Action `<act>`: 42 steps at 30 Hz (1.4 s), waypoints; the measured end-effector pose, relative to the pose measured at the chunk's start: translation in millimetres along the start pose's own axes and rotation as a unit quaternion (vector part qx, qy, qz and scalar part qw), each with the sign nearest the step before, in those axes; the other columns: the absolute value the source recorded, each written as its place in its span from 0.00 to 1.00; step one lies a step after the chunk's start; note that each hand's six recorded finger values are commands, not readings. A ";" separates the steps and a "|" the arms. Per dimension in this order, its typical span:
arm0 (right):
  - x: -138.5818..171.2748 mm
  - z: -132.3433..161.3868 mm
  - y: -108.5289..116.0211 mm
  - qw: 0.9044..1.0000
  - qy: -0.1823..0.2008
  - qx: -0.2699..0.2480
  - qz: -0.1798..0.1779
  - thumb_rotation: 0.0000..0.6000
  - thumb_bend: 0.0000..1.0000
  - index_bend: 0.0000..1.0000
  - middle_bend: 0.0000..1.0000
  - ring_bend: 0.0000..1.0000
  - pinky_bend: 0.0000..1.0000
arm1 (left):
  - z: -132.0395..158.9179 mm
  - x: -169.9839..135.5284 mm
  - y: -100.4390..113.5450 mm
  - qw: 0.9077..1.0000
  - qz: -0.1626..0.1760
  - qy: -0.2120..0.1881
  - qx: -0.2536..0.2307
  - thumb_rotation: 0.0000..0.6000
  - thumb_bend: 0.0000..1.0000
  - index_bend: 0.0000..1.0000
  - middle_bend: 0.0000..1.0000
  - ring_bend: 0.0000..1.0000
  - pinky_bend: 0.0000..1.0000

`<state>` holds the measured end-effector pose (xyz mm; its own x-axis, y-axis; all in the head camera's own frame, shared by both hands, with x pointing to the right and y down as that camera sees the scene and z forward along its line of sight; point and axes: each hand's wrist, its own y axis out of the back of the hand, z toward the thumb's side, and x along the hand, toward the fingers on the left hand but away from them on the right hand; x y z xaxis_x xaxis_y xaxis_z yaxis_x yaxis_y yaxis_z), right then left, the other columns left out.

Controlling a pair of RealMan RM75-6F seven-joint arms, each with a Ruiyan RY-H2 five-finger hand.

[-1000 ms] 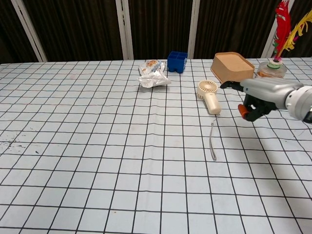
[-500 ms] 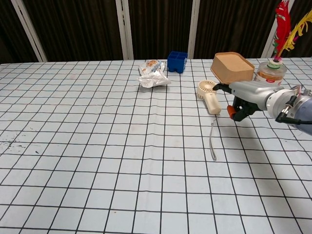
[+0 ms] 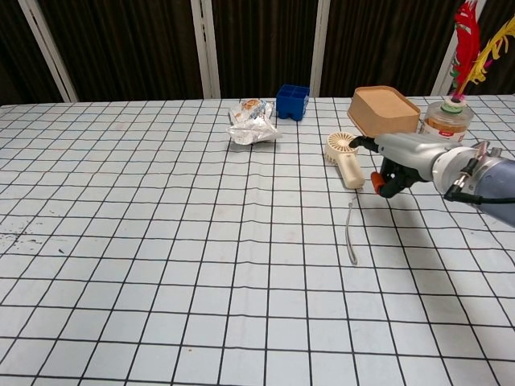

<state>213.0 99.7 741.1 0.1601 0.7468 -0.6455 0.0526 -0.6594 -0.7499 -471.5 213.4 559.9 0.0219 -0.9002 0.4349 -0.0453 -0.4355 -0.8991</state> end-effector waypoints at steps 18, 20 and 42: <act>-6.2 5.6 -9.6 1.000 -0.003 -0.007 0.009 1.00 0.71 0.06 0.87 0.89 0.87 | -1.4 1.5 0.2 1.000 0.001 0.004 0.000 1.00 0.03 0.00 0.00 0.00 0.00; -6.6 5.8 -9.2 1.000 -0.003 -0.007 0.007 1.00 0.71 0.06 0.87 0.89 0.87 | -1.4 1.6 0.1 1.000 0.001 0.004 -0.001 1.00 0.03 0.00 0.00 0.00 0.00; -8.0 0.1 -22.3 1.000 -0.020 0.000 0.023 1.00 0.72 0.06 0.87 0.89 0.87 | -1.2 2.2 -0.9 1.000 -0.004 0.006 -0.005 1.00 0.03 0.00 0.00 0.00 0.00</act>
<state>210.5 108.5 763.0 0.1236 0.7189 -0.6840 0.0466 -0.6927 -0.7197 -472.6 211.8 561.8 0.0095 -0.8970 0.4420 -0.0545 -0.4418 -0.8955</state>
